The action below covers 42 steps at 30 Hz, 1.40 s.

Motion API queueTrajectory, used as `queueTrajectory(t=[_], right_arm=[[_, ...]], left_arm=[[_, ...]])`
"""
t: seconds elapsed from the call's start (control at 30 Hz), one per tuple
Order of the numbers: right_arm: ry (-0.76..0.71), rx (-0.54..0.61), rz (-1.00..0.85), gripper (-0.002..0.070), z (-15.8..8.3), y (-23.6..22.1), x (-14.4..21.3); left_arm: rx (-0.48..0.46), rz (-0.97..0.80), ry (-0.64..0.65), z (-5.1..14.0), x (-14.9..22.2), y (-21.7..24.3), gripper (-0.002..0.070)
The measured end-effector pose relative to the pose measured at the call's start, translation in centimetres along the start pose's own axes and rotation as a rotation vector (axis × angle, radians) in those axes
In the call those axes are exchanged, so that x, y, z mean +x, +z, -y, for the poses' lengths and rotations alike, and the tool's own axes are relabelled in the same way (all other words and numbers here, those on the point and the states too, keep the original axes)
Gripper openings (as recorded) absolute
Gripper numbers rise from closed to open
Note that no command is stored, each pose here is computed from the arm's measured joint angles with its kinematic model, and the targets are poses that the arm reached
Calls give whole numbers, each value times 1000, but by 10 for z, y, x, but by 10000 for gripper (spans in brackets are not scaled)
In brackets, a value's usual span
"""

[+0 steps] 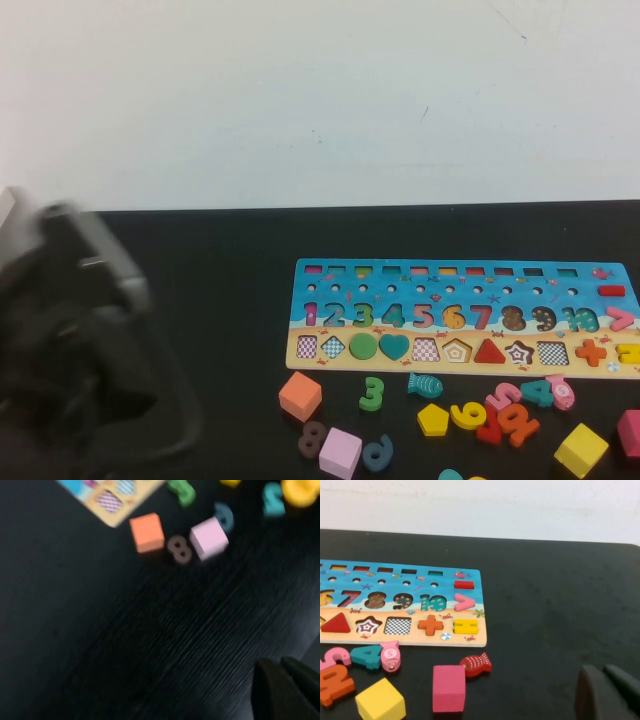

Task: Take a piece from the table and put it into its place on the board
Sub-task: Pick up the "Pentagon"

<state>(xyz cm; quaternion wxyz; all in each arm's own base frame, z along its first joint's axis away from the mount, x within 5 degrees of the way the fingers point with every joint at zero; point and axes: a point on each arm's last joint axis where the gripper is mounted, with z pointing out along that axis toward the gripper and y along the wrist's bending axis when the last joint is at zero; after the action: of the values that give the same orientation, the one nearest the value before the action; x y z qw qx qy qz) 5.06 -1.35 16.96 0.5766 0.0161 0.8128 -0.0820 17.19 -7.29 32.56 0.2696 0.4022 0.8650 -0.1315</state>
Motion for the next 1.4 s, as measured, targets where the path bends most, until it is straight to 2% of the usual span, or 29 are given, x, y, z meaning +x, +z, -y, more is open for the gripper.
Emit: queueTrajectory(t=[0.13,0.33,0.57,0.83,0.93,1.17,1.27,1.4], right_arm=[[0,0,0,19,0,0,0],[-1,0,0,19,0,0,0],[-1,0,0,19,0,0,0],[-1,0,0,19,0,0,0],[-1,0,0,19,0,0,0],[-1,0,0,19,0,0,0],[-1,0,0,19,0,0,0],[0,0,2,19,0,0,0]], left_arm=[[25,-131,197,-4,-39,32,-2],[59,-219,398,8,-92,80,-2],[112,-238,483,31,-138,131,-2],[139,-337,523,53,-167,195,8],[152,-369,522,58,-170,221,71],[205,-424,519,76,-163,275,383],[214,-424,528,84,-158,294,426],[186,-403,548,85,-154,315,440]])
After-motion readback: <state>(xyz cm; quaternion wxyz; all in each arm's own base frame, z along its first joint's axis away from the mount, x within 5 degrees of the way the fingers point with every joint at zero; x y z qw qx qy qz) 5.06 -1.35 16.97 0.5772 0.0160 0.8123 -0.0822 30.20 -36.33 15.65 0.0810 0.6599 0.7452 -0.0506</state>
